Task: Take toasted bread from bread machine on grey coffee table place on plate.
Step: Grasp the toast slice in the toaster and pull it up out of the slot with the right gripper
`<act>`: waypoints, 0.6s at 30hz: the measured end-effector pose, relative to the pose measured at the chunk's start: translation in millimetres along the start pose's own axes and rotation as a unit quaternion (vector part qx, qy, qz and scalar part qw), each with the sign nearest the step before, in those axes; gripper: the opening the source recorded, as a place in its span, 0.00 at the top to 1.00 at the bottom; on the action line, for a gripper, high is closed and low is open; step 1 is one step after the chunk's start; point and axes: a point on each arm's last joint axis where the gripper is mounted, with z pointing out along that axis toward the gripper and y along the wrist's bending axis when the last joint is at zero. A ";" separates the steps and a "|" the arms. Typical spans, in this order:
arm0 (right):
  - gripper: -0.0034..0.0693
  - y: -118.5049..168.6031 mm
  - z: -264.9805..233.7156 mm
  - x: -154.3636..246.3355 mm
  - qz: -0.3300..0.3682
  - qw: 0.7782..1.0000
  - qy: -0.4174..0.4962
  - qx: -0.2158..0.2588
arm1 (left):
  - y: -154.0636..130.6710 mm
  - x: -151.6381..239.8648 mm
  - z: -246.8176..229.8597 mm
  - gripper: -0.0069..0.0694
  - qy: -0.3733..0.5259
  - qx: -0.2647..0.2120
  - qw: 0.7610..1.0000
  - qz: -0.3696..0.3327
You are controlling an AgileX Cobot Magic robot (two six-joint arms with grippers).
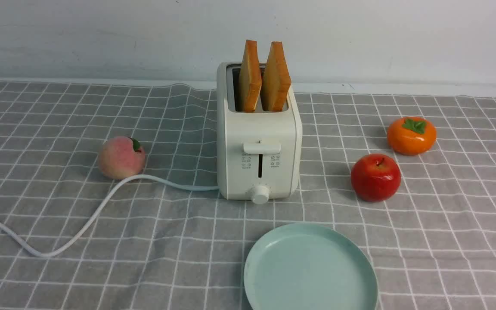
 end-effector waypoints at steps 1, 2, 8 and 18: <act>0.62 0.0 0.0 0.0 0.000 1.000 0.000 0.000 | 0.0 0.0 0.0 0.60 0.000 0.000 1.000 0.000; 0.62 0.0 0.0 0.0 0.000 1.000 0.000 0.000 | 0.0 0.0 0.0 0.60 0.000 0.000 1.000 0.000; 0.62 0.0 0.0 0.0 0.000 1.000 0.000 0.000 | -0.3 -0.5 0.0 0.60 -0.003 0.002 1.000 0.001; 0.62 0.9 0.4 -9.8 -0.005 0.998 -0.067 -0.005 | -6.9 -10.4 -0.9 0.60 -0.058 0.037 0.997 0.016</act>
